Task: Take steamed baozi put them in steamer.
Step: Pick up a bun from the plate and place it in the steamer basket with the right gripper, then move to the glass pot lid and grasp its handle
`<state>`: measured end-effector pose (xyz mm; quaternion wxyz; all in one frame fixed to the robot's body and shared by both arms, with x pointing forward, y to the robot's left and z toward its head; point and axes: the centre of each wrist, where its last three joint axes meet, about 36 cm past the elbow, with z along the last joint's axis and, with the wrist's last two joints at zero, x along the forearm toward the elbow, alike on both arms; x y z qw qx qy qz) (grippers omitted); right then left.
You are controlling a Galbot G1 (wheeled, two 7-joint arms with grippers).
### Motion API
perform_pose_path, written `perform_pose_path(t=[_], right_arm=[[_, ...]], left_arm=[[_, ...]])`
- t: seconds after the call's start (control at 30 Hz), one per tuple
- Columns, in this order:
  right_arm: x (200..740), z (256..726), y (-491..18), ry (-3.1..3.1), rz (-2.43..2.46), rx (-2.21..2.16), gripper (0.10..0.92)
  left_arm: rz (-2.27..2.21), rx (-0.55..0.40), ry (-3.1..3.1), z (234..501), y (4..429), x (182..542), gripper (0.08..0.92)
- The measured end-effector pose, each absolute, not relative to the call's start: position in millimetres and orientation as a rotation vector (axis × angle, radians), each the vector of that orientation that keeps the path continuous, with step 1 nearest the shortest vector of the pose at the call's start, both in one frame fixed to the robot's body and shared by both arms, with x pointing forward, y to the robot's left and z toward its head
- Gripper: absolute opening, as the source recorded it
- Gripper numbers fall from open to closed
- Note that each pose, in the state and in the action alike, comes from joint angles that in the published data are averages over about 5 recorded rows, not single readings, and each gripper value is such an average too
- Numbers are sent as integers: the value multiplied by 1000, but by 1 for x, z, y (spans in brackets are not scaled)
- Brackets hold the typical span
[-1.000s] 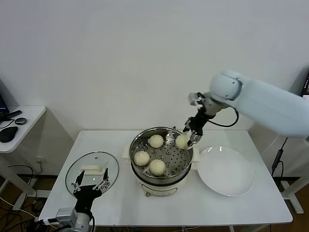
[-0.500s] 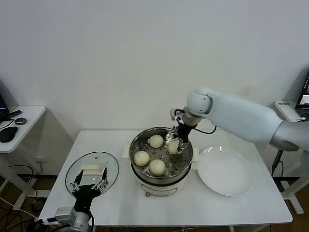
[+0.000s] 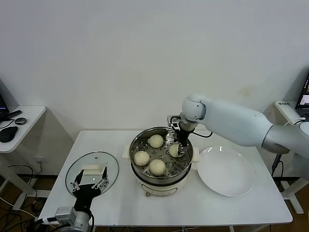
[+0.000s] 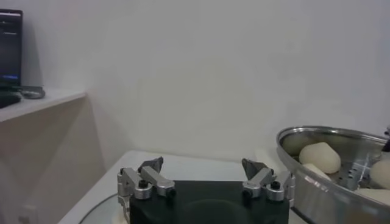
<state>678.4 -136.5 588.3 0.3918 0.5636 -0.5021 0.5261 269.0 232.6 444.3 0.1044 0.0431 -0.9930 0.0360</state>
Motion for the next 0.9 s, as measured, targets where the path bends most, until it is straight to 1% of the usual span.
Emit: perform_pose_path(t=[0.2,0.3,0.47,0.63,0.77,0.9], right_arm=[[678,590,-140,-1295,1320,1433,778],[678,596,-145,-1329,1305,1436,816],[679,618,-166,-1463,1240,1461,822],[674,647,-204,-1751,1131,1506,823],[663,657,-241,-2082,1027,1486,823],[646,651,-278,-2429,871,1400,823]], left_arm=[[108,135,-2920,444,232,269,823],[113,145,-2915,443,232,269,823],[108,154,-2926,442,232,270,823],[116,170,-2964,439,231,271,823],[120,210,-3014,438,230,272,823],[107,266,-3075,432,231,275,823]])
